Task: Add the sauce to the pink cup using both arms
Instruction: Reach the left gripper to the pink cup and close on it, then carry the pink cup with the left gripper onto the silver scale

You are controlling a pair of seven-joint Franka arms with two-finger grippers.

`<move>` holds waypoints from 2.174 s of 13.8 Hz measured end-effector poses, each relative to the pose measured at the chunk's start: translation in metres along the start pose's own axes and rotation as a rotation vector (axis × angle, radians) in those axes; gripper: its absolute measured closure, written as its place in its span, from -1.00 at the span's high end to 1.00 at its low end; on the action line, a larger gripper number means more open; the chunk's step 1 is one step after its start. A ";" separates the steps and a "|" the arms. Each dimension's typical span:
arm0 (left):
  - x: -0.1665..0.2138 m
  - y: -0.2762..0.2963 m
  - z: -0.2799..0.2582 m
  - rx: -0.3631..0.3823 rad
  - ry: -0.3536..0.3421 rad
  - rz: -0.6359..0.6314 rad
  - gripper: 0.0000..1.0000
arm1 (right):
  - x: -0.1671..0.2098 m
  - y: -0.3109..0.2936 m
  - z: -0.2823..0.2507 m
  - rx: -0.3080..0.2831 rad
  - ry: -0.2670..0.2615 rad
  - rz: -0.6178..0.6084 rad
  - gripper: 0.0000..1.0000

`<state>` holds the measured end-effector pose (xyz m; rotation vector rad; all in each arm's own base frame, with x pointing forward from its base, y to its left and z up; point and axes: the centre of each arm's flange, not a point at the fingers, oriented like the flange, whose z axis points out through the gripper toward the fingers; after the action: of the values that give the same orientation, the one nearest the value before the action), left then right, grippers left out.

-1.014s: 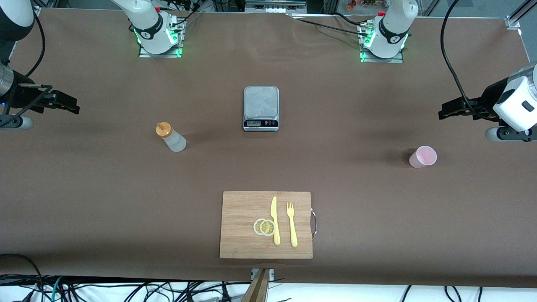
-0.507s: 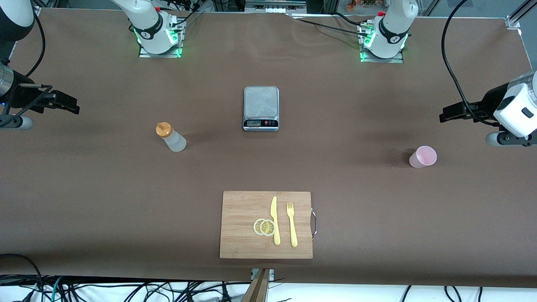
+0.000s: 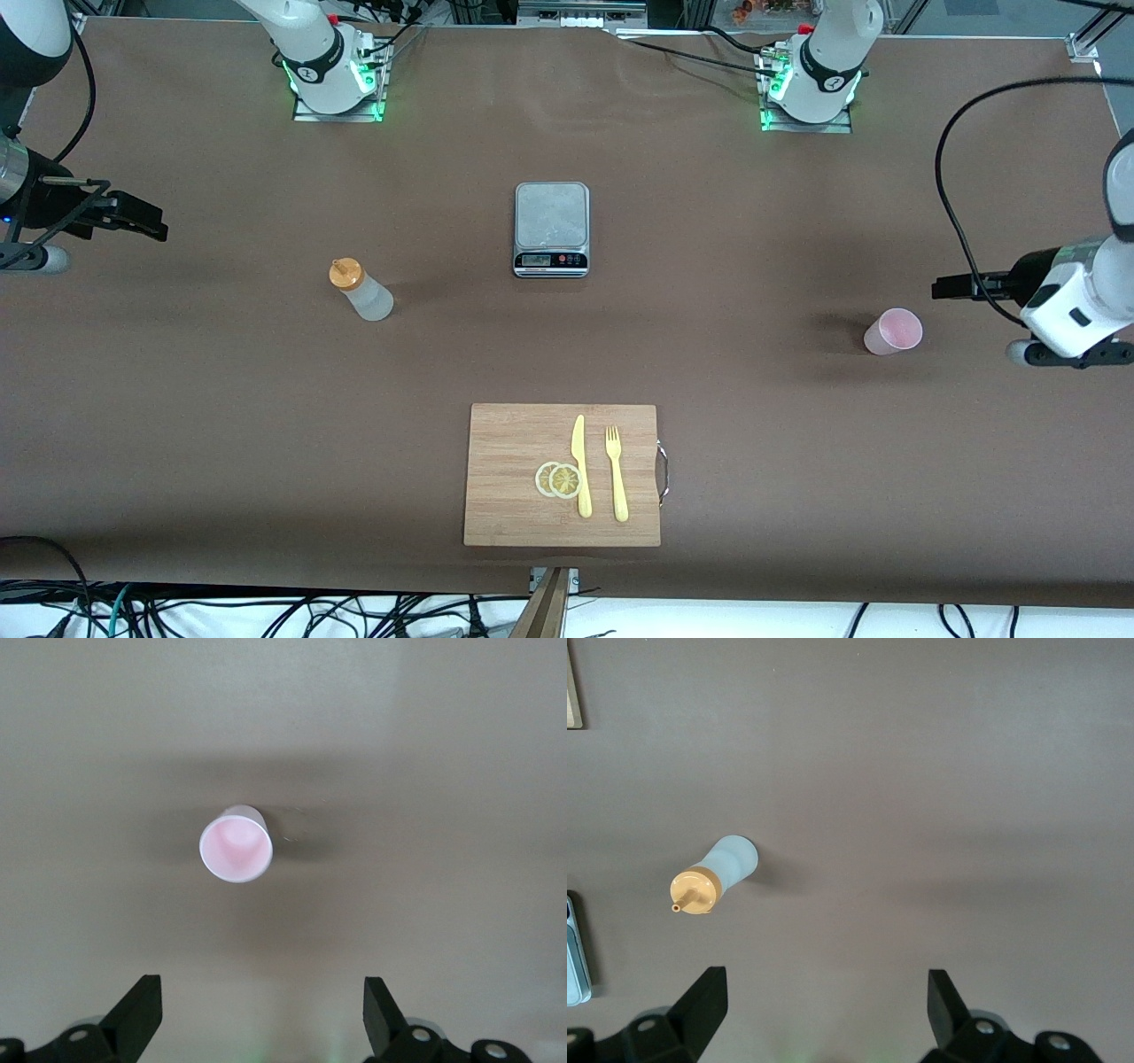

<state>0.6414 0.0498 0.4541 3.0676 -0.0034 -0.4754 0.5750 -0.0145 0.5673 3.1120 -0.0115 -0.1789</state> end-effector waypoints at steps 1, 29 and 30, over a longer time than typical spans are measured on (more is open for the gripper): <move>0.007 -0.010 0.014 -0.003 0.001 0.005 1.00 | 0.000 0.000 0.000 0.000 0.000 0.000 1.00; 0.011 -0.074 0.213 -0.013 0.118 -0.019 -0.96 | 0.000 0.000 0.000 0.001 0.000 0.000 1.00; 0.011 -0.074 0.213 -0.012 0.118 -0.019 -0.96 | 0.000 0.000 0.000 0.001 0.000 0.000 1.00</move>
<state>0.5874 0.1157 0.2448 3.0806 0.0323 -0.2935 0.5751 -0.0144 0.5671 3.1128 -0.0117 -0.1794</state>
